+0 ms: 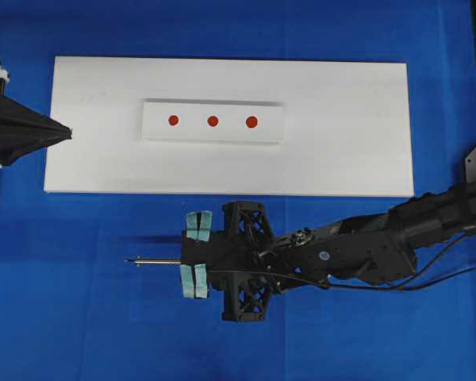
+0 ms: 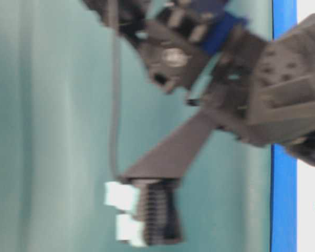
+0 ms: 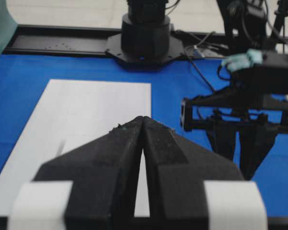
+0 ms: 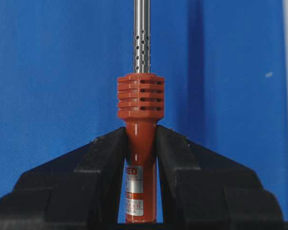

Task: Touch the tip of the soldering iron to the mark.
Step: 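Lower the iron onto the blue cloth and open the right gripper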

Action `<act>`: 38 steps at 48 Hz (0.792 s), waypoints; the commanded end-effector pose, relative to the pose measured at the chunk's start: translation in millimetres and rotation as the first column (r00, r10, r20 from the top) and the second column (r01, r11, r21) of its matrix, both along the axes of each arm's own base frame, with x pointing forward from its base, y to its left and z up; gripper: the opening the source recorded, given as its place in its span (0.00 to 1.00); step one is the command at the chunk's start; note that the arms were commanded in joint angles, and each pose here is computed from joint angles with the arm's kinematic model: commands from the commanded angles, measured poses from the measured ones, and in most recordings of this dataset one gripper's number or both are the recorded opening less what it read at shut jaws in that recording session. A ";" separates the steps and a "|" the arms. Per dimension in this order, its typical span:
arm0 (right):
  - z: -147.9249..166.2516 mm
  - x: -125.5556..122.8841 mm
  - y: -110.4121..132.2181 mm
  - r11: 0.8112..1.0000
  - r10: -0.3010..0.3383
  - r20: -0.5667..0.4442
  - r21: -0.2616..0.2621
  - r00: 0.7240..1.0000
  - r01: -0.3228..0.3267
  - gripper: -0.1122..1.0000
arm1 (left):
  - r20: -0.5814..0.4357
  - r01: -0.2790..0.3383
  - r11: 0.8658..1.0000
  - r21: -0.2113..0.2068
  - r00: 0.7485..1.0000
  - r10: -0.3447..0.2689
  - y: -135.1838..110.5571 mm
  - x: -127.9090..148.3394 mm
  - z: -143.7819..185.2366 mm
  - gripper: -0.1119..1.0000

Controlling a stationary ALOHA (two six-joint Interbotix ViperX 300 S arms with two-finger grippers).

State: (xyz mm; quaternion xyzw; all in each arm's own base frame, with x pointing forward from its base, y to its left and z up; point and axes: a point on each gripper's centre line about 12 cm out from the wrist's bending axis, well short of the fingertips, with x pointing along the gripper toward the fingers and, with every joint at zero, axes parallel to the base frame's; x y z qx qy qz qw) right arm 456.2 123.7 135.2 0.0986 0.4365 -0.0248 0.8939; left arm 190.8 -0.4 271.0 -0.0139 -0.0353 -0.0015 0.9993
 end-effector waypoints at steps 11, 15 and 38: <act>-13.4 4.1 7.5 0.998 0.029 0.042 0.048 0.999 -0.031 0.16 | -0.002 0.002 1.000 0.003 1.000 -0.002 -0.4 1.9 1.4 0.10; -18.7 4.6 8.5 0.998 0.024 0.037 0.059 0.999 -0.026 0.16 | -0.003 0.001 1.000 0.002 1.000 -0.001 -0.3 1.9 1.2 0.10; -19.7 5.3 8.4 0.998 0.016 0.028 0.061 0.999 -0.018 0.44 | -0.006 0.001 1.000 0.002 1.000 -0.001 -0.3 1.5 1.0 0.10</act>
